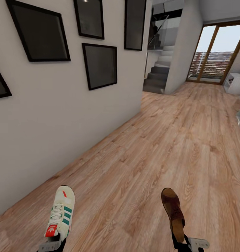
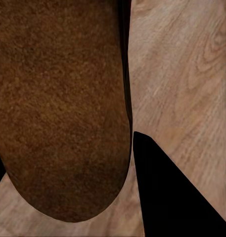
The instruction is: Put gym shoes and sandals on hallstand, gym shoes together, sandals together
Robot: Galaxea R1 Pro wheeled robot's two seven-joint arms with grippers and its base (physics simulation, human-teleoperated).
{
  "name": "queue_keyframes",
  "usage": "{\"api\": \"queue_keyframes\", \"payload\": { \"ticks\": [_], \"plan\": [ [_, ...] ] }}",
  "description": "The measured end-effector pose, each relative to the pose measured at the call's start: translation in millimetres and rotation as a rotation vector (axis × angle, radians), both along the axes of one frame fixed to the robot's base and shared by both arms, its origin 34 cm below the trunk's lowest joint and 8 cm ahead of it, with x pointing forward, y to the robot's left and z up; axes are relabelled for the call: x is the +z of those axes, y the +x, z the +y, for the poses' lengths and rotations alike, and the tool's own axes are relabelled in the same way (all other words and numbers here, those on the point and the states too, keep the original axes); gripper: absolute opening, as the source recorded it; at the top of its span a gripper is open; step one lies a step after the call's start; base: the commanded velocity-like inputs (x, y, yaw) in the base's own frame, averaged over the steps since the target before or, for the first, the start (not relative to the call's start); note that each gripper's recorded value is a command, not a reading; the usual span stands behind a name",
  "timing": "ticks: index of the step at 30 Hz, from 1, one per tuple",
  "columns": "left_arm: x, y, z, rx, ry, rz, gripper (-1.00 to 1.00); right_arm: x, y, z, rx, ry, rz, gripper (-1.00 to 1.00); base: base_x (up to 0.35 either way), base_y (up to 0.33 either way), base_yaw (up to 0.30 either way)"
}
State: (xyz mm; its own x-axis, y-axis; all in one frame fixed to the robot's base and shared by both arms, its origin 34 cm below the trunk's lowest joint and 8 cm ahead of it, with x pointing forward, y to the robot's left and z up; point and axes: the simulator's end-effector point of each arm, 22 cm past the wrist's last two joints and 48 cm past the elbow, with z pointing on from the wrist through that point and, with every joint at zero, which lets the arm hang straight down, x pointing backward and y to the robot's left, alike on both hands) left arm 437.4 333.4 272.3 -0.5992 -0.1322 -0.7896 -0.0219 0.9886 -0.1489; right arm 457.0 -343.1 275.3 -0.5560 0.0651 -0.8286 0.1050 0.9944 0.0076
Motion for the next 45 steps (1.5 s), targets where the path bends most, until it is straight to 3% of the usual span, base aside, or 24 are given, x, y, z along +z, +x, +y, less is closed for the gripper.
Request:
{"api": "queue_keyframes", "payload": {
  "ticks": [45],
  "plan": [
    [6.7, 3.9, -1.4, 0.005, -0.007, -0.017, -1.0, 5.5, 1.7, 2.7, -0.001, 0.008, -0.012, -1.0, 0.338, 0.0, -0.298]
  ]
}}
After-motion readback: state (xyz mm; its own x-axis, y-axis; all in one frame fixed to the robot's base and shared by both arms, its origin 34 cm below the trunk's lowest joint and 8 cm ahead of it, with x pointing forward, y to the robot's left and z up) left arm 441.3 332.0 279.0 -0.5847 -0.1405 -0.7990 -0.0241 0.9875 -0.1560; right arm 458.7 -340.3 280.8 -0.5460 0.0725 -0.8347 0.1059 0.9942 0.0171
